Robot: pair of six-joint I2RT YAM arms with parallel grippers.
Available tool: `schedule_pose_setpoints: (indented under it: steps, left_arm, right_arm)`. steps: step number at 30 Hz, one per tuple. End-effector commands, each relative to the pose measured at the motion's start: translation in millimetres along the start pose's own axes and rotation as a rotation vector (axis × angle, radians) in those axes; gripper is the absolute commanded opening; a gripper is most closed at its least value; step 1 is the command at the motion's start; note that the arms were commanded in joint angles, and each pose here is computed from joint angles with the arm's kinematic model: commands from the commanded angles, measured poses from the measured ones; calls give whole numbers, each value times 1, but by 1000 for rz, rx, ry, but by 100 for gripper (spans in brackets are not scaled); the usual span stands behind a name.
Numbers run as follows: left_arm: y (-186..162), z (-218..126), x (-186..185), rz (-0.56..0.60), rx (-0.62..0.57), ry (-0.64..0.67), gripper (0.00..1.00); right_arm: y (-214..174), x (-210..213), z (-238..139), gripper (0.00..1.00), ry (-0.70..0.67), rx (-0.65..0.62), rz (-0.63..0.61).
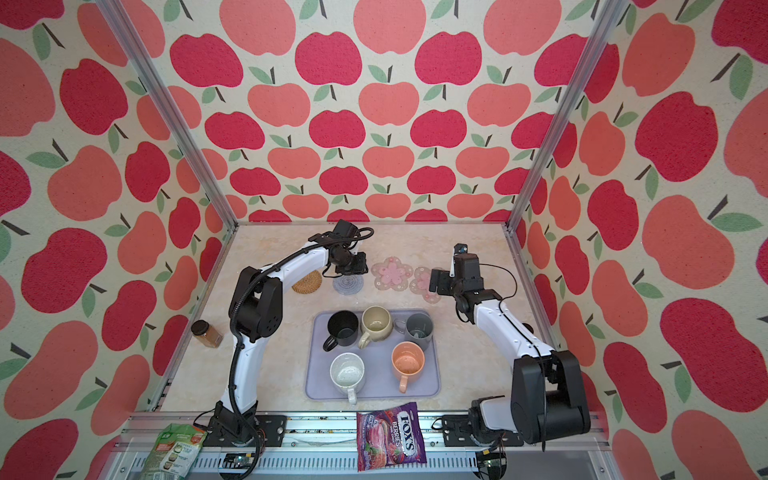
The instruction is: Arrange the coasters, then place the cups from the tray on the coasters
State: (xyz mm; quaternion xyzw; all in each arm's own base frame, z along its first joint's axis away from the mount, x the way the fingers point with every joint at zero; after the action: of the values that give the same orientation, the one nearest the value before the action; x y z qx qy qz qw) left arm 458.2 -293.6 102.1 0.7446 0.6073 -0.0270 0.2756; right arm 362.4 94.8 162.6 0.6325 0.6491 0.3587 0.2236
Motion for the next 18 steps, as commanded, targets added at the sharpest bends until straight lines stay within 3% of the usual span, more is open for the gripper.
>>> schedule_pose_setpoints:
  steps: [1,10,18]
  left_arm:
    - [2,6,-5,13,26,-27,34]
    - [12,17,8,-6,44,-1,39]
    - [15,23,23,-37,58,-19,42]
  right_arm:
    - [8,17,8,93,69,21,21]
    - [5,64,65,83,212,181,13]
    - [-8,99,105,77,252,299,8]
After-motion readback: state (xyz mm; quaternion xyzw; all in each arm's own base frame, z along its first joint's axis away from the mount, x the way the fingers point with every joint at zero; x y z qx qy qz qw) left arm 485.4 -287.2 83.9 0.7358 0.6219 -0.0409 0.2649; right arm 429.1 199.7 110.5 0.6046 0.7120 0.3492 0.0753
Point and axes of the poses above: each gripper's point midway between its finger pads, its own z axis out along the fingers, its own x axis along the line the jaws close on, y = z × x, the point moved 3 cm from there along -z, back along the fingers
